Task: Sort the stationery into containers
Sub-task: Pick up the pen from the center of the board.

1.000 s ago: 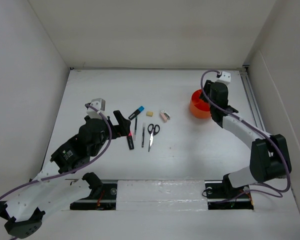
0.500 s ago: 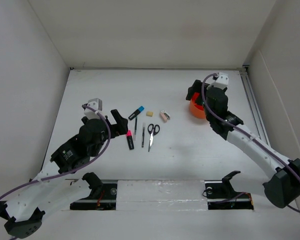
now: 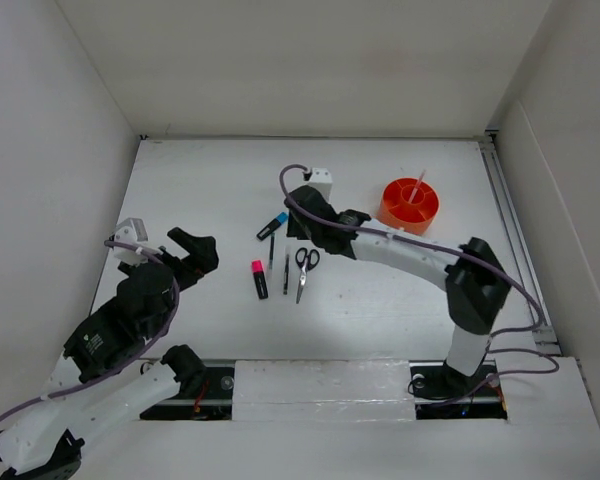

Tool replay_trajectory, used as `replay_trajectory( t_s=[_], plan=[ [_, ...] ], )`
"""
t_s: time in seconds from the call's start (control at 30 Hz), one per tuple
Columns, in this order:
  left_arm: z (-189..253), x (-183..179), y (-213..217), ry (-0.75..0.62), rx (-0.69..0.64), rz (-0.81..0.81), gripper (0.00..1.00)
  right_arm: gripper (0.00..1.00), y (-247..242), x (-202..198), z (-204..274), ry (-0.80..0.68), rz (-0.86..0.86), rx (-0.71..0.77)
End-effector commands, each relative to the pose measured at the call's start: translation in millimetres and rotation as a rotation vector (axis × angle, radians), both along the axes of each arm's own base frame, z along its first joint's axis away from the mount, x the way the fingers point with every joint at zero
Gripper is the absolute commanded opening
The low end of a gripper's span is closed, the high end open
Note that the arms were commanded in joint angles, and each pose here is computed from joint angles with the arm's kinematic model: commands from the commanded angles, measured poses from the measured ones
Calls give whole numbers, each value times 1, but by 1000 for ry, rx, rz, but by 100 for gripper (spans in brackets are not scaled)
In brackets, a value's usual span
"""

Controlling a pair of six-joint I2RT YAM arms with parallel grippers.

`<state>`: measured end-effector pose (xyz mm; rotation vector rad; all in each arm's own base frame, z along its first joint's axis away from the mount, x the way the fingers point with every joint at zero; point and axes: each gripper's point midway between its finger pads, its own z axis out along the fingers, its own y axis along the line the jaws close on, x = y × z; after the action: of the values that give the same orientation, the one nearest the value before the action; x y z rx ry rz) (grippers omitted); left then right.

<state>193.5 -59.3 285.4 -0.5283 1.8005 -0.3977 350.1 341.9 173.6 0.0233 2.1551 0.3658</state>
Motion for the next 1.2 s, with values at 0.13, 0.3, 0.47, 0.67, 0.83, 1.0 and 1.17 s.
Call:
replay_trajectory(
  t_s=[0.13,0.3,0.47,0.67,0.83,1.0,1.17],
  plan=[
    [12,3,3,-24,-23,30,100,48,57,-15,-33,135,60,-30],
    [12,6,-8,-18,-2,-19,100,48,61,-21,-59,184,45,-57],
    [11,5,-10,-22,0,-32,100,48,65,-21,-77,210,51,-81],
    [15,-1,-5,-47,-29,-41,100,48,68,-17,-92,232,40,-126],
    [17,-3,-5,-51,-38,-49,100,48,69,-15,-92,229,27,-126],
    [20,-2,-8,-62,-44,-60,100,48,61,-9,-98,247,12,-135],
    [19,-2,-9,-61,-37,-71,100,48,56,-3,-105,265,-1,-144]
  ],
)
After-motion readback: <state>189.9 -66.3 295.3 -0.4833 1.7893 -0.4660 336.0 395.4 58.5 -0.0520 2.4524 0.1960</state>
